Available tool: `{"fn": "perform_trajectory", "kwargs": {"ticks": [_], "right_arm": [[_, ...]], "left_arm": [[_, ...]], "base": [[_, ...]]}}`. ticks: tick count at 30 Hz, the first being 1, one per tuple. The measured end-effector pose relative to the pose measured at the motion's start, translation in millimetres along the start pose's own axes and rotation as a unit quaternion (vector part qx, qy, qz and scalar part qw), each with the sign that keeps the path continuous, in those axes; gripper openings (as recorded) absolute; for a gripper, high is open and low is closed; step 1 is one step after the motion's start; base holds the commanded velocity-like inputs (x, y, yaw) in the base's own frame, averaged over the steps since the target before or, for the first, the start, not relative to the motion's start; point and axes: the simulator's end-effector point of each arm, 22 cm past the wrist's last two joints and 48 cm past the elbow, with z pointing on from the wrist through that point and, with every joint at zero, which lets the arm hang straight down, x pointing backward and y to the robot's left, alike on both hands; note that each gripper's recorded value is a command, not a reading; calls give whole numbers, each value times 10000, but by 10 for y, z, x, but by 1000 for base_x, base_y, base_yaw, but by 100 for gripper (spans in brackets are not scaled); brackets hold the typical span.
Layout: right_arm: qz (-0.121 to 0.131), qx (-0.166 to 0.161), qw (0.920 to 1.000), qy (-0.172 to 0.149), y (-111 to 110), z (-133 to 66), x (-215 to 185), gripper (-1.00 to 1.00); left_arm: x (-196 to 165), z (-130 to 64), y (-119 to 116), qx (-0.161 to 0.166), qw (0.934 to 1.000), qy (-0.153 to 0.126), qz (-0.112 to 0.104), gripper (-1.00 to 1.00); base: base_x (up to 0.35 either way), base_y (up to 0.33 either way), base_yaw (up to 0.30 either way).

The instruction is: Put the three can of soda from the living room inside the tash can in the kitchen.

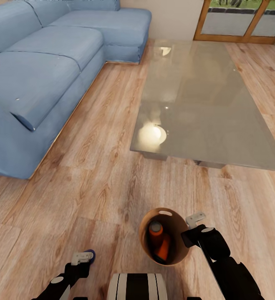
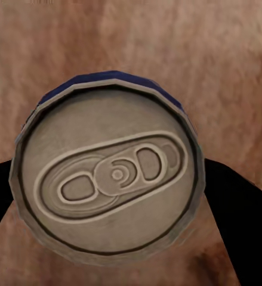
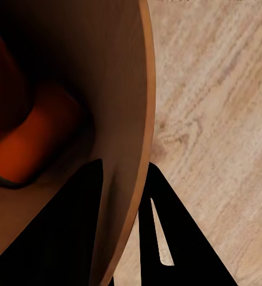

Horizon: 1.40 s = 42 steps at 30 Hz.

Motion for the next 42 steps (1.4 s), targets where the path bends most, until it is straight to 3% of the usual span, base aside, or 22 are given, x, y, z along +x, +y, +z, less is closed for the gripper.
{"fn": "perform_trajectory", "kwargs": {"ticks": [42], "right_arm": [[12,103,9995,-314,-74,-248,-200,-100]], "left_arm": [[-338,-119,-20,13,9994,-340,24,-100]], "base": [[0,0,-54]]}}
